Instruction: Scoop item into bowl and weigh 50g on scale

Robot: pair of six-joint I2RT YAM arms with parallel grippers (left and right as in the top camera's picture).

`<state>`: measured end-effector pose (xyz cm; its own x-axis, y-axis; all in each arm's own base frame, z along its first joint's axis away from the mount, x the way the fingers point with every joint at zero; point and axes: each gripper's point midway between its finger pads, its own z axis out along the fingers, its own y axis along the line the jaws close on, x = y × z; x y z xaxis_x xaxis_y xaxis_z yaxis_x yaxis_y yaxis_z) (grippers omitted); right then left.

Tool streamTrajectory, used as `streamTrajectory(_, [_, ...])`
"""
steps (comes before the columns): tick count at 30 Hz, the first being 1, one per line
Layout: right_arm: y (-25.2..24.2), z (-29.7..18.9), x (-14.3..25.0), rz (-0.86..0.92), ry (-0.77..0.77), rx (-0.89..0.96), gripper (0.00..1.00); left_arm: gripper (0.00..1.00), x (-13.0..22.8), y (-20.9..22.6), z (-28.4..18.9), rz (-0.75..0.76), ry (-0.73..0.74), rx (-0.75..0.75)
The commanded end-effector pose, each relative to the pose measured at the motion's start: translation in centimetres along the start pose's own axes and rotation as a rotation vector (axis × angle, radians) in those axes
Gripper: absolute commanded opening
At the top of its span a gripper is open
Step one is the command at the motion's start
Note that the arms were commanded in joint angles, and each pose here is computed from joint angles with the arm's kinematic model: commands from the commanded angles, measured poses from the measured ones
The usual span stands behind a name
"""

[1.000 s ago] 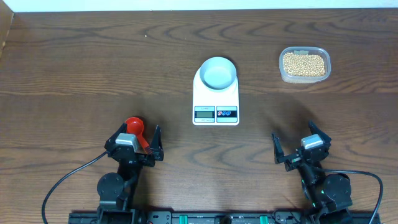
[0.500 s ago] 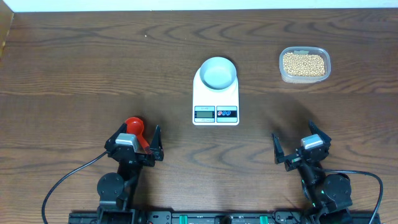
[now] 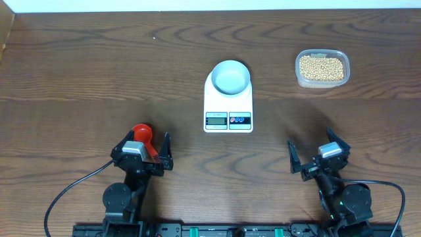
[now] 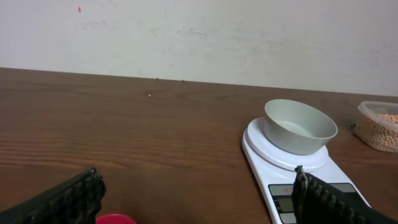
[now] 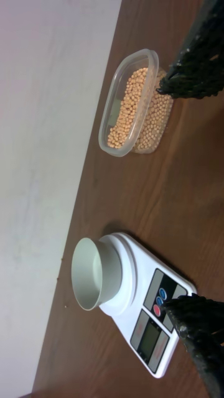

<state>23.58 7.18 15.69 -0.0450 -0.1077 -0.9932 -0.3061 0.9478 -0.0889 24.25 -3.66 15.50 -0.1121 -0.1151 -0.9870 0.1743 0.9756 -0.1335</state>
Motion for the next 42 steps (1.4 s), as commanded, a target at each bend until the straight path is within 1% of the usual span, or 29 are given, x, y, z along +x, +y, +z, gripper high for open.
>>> streamTrajectory(1, [-0.1,0.0,0.0,-0.01,0.0,0.007,0.99,0.98,1.5,0.2,0.0,-0.013,0.051,-0.006])
streamTrajectory(21, [-0.1,0.0,0.0,-0.01,0.0,0.007,0.99,0.98,1.4,0.1,0.0,-0.022,0.048,0.003])
streamTrajectory(24, [-0.1,0.0,0.0,-0.01,0.0,0.007,0.99,0.98,1.3,0.1,0.0,-0.068,0.046,0.001])
streamTrajectory(27, [-0.1,0.0,0.0,-0.01,0.0,0.007,0.99,0.98,0.4,-0.1,-0.2,-0.141,0.035,0.003])
streamTrajectory(29, [-0.1,0.0,0.0,-0.01,0.0,0.007,0.99,0.98,-0.1,-0.2,-0.4,-0.144,0.043,0.0])
streamTrajectory(35, [-0.1,0.0,0.0,-0.01,0.0,0.007,0.99,0.98,-1.8,-0.4,-1.2,-0.154,0.161,-0.03])
streamTrajectory(39, [-0.1,0.0,0.0,-0.01,0.0,0.007,0.99,0.98,-3.4,-0.5,-1.3,-0.144,0.289,-0.055])
streamTrajectory(42, [-0.1,0.0,0.0,-0.01,0.0,0.007,0.99,0.98,-4.5,0.1,-1.0,-0.148,0.399,-0.111])
